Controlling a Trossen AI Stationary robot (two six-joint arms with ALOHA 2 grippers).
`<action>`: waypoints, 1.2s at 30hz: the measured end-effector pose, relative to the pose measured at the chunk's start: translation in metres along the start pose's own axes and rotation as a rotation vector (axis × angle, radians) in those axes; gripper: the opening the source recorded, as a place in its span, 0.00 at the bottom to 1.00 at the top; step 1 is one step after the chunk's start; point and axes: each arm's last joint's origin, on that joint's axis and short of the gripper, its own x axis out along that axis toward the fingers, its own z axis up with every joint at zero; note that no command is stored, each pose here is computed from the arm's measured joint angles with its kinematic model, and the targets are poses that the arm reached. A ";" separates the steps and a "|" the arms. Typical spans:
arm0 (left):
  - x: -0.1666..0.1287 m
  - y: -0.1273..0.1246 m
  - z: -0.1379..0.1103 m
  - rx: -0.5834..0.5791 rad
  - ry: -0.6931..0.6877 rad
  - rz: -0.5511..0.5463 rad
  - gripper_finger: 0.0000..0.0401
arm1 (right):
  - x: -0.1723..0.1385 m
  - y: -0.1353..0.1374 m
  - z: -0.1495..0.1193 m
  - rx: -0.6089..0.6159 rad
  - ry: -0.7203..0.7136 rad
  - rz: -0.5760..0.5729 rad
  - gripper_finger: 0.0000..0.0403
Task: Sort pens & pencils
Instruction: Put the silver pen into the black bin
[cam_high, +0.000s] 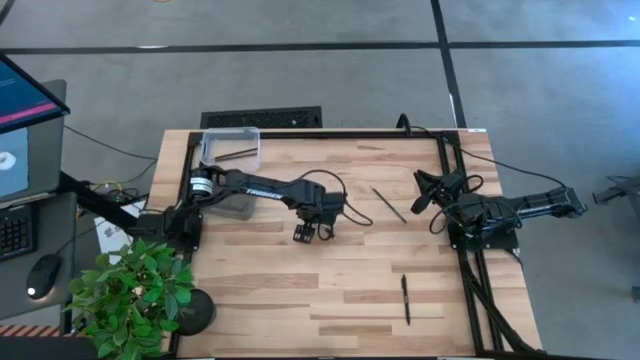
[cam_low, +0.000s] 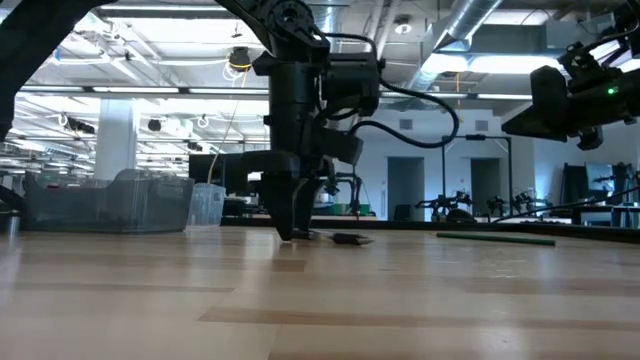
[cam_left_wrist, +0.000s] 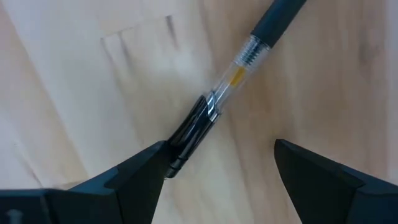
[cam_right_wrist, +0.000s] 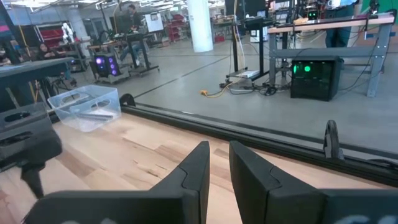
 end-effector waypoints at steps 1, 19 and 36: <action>0.000 -0.003 0.001 -0.001 -0.001 0.000 0.72 | 0.000 0.000 0.000 0.000 0.000 0.000 0.20; -0.002 -0.024 0.007 -0.092 0.020 0.110 0.72 | 0.000 0.000 0.000 0.021 0.000 0.000 0.20; -0.002 -0.023 0.009 0.043 0.005 0.116 0.72 | 0.000 0.000 0.000 0.025 0.000 0.000 0.20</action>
